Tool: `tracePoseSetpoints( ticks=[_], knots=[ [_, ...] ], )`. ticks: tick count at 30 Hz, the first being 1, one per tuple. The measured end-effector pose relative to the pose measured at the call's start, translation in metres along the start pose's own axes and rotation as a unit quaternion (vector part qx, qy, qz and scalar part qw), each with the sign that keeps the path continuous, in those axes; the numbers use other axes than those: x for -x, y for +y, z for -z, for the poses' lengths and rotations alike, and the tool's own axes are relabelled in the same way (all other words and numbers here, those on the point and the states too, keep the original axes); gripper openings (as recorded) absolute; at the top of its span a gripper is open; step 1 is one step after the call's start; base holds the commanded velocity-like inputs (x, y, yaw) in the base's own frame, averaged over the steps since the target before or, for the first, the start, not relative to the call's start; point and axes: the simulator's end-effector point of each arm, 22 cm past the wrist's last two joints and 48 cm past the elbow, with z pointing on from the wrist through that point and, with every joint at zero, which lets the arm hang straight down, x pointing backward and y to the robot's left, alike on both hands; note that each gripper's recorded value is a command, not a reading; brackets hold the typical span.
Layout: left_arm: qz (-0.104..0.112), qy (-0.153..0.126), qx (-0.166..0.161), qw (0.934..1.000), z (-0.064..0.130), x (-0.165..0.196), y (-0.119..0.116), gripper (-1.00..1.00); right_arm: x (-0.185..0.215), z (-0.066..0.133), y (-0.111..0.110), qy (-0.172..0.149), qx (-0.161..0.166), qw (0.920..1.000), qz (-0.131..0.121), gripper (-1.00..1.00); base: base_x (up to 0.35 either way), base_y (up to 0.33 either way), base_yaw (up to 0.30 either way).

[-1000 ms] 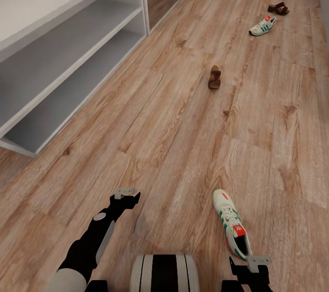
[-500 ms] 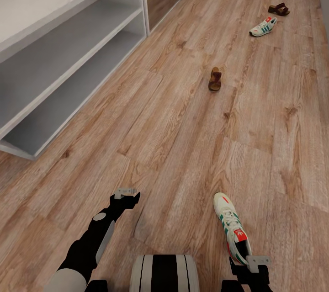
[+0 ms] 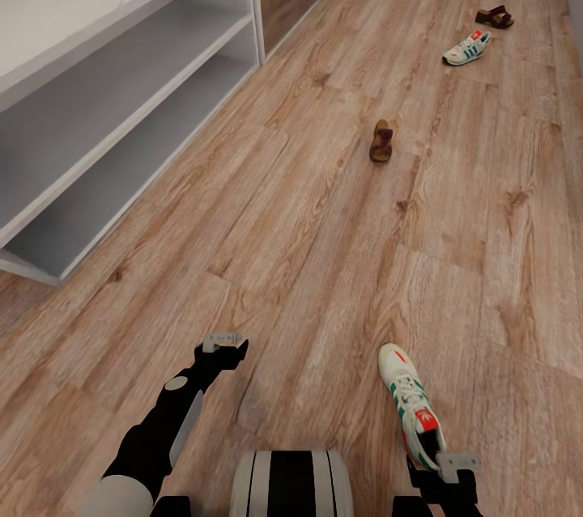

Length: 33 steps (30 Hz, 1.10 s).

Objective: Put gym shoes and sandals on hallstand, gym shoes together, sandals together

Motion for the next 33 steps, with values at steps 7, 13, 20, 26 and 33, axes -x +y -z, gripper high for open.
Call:
tracePoseSetpoints(
  ticks=[7,13,20,26,33],
  knots=[
    [0.0,0.0,0.0,1.0,0.0001,-0.0004,0.0002,1.0,-0.0001,0.0,0.0,0.0,0.0,1.0,0.0,1.0,0.093,0.0,0.0],
    [0.0,0.0,0.0,1.0,0.0,-0.0002,0.0003,1.0,-0.0004,0.0,-0.0002,0.0,0.0,1.0,0.0,-1.0,0.02,0.0,0.0],
    [0.001,0.0,0.0,1.0,0.0,-0.0002,0.0001,1.0,-0.0002,0.0,-0.0006,0.0,-0.001,1.0,0.0,-1.0,0.001,0.0,0.0],
    [0.0,0.0,0.0,1.0,0.0001,-0.0007,0.0002,1.0,-0.0001,-0.0001,-0.0006,0.0,-0.001,1.0,0.0,-1.0,0.0,0.0,0.0],
    [-0.001,0.0,0.0,1.0,0.0002,-0.0004,0.0003,1.0,0.0,-0.0001,-0.0004,0.0,-0.001,1.0,0.0,-1.0,0.0,0.0,0.0]
  ],
)
